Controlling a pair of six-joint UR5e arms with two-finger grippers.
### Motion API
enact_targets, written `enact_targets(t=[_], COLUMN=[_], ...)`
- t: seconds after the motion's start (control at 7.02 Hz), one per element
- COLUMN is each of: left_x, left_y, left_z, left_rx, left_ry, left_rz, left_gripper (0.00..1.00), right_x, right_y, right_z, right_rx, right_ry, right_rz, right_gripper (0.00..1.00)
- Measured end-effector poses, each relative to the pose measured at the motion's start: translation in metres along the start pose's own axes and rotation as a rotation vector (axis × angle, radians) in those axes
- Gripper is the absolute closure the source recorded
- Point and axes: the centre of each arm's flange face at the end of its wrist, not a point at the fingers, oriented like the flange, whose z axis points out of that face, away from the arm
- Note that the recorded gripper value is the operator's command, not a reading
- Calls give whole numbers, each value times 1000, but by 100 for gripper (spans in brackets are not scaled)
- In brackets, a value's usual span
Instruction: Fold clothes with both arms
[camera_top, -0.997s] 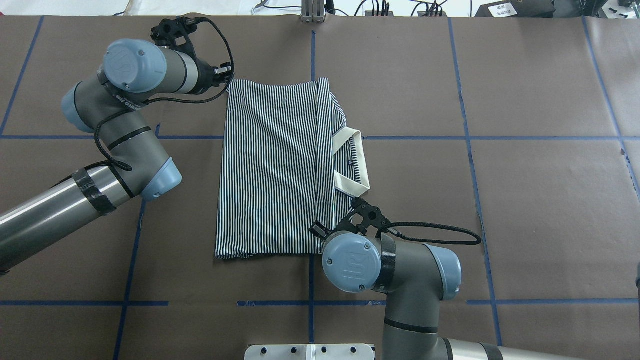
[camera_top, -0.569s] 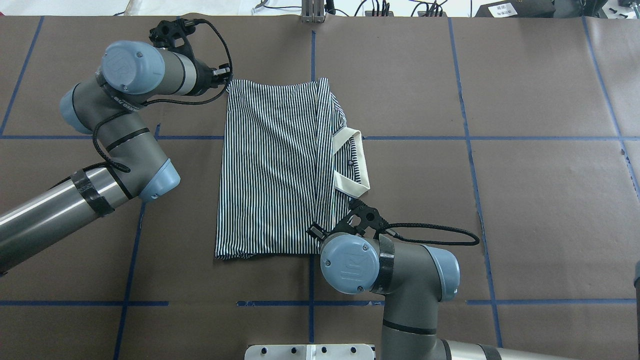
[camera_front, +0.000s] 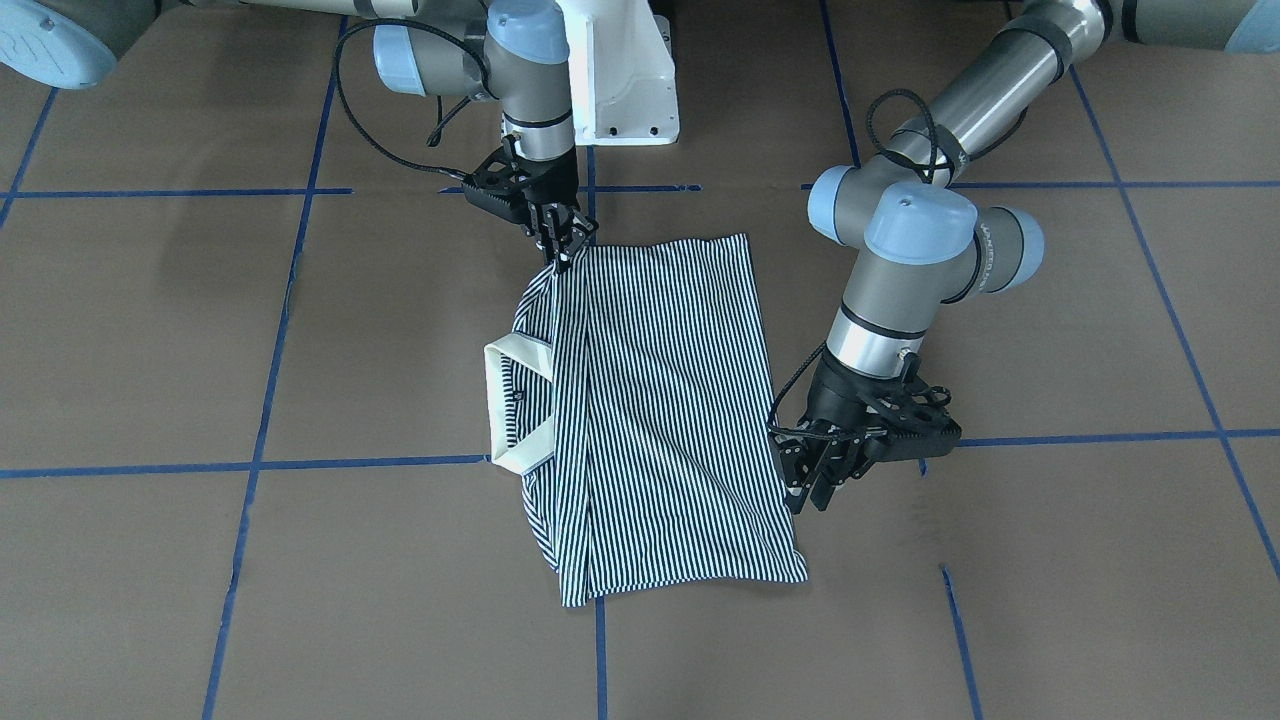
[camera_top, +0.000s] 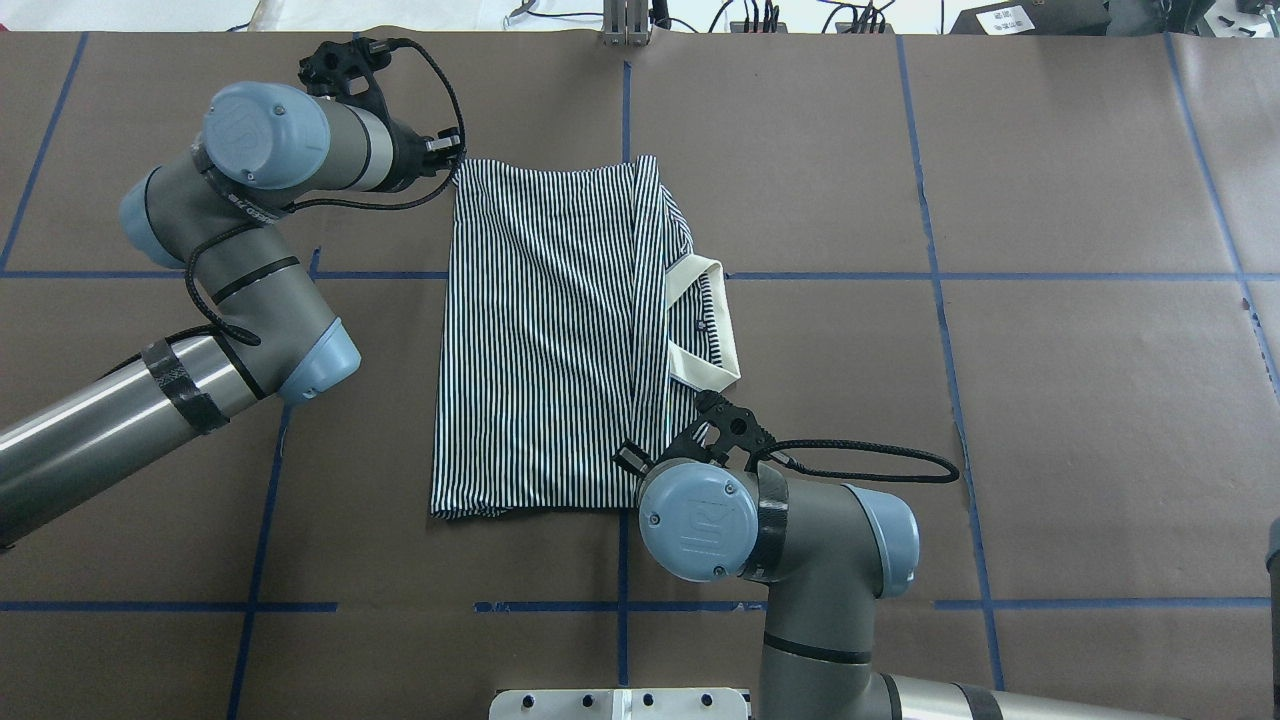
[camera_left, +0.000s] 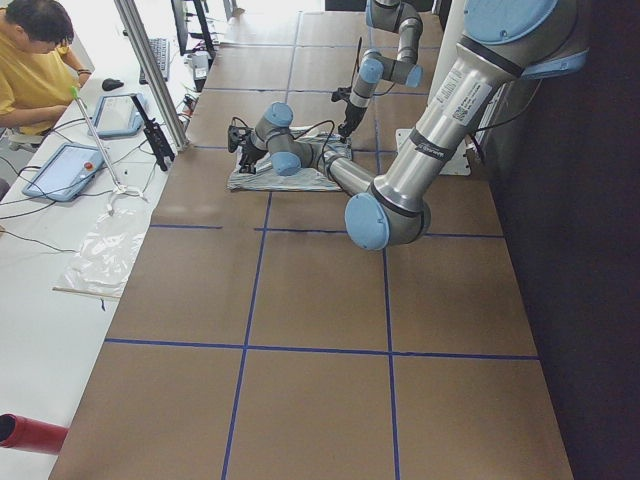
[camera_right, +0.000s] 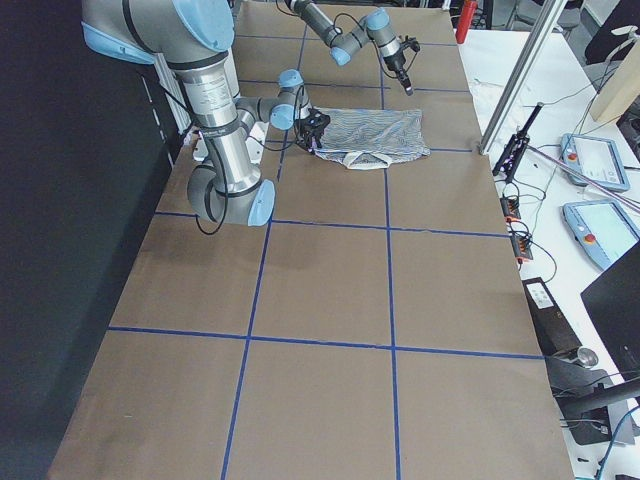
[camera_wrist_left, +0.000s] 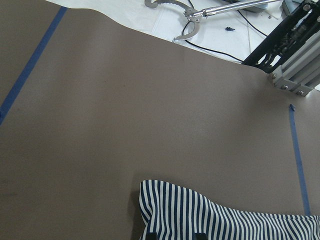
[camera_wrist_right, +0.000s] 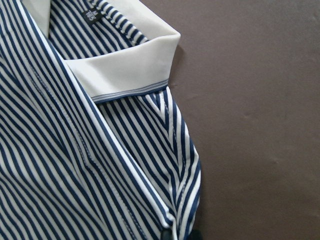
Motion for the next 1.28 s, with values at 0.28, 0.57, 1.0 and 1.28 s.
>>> enact_targets(t=[0.28,0.57,1.0,1.28], left_x=[2,0,-40,-42], left_y=[9,72,205,256], left_z=[-8,-48,-113,-126], left_rx=[-7,-77,-210,-277], left_ry=[15,40,12,-35], left_rz=[-12,-92,-185,-264], left_gripper=[59,53,50,50], right_x=[-2,8,34,38], right_y=[-3,-8,-2,1], right_z=[-7,-26,-46,-47], right_rx=[-4,-19,-48,-53], right_ry=[-9,-30,-43,-42], right_rz=[-4,-1,-11,-15], right_gripper=[100,100,100,100])
